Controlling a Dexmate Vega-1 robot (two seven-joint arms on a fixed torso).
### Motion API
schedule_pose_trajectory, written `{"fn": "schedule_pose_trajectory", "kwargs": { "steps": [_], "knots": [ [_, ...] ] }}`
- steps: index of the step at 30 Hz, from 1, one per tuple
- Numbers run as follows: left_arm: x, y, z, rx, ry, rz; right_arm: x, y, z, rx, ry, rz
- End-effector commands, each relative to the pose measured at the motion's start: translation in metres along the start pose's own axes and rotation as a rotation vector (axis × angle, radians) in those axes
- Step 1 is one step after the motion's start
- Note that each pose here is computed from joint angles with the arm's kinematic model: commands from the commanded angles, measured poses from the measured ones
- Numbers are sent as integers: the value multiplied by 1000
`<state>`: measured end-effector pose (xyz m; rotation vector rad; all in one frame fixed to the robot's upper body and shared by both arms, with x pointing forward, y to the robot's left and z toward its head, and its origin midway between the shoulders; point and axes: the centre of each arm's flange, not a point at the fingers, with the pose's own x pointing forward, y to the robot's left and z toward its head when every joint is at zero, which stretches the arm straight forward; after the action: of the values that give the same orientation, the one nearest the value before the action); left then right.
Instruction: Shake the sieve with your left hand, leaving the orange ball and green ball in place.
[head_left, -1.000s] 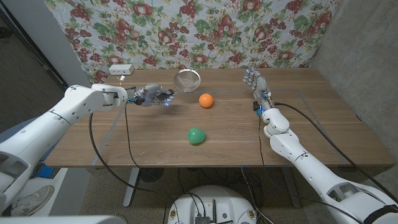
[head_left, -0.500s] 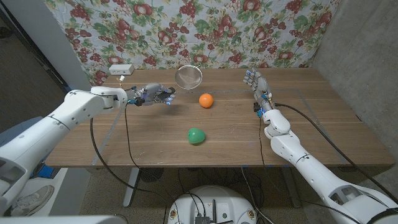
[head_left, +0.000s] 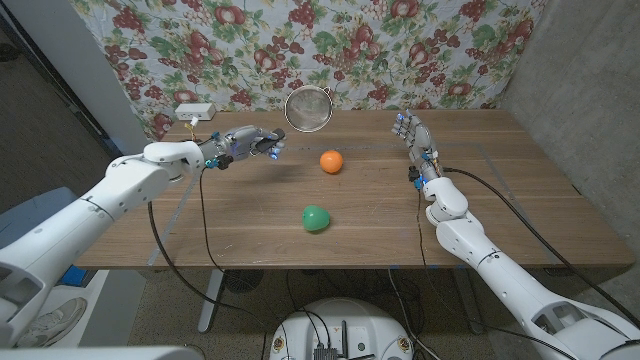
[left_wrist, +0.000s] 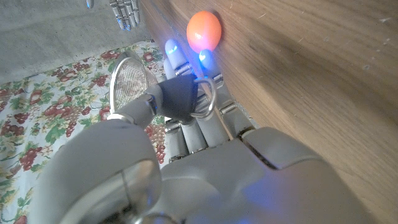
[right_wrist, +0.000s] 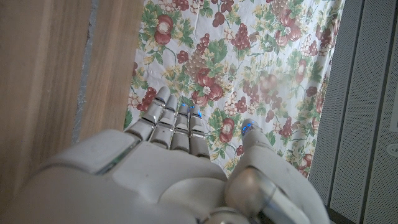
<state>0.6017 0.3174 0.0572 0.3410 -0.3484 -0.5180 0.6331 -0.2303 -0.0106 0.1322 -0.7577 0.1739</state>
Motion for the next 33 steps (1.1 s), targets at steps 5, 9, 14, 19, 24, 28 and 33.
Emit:
{"fn": "schedule_pose_trajectory", "kwargs": {
  "steps": [5,9,14,19,24,28,33],
  "knots": [
    [3,-2,5,76,-80,-56,1,0,0,-4,0,-1],
    [3,-1,4,73,-78,-55,1,1,0,-5,1,0],
    [4,0,3,64,-64,-43,1,1,-1,-2,3,-2],
    [3,0,0,30,-33,-3,0,1,-1,-3,3,-4],
    [0,1,-2,10,13,33,0,0,-1,0,6,-4],
    [-1,1,-3,0,45,48,0,1,-2,1,5,-2],
    [-2,2,-6,-26,90,65,0,1,-2,0,4,-1]
  ]
}}
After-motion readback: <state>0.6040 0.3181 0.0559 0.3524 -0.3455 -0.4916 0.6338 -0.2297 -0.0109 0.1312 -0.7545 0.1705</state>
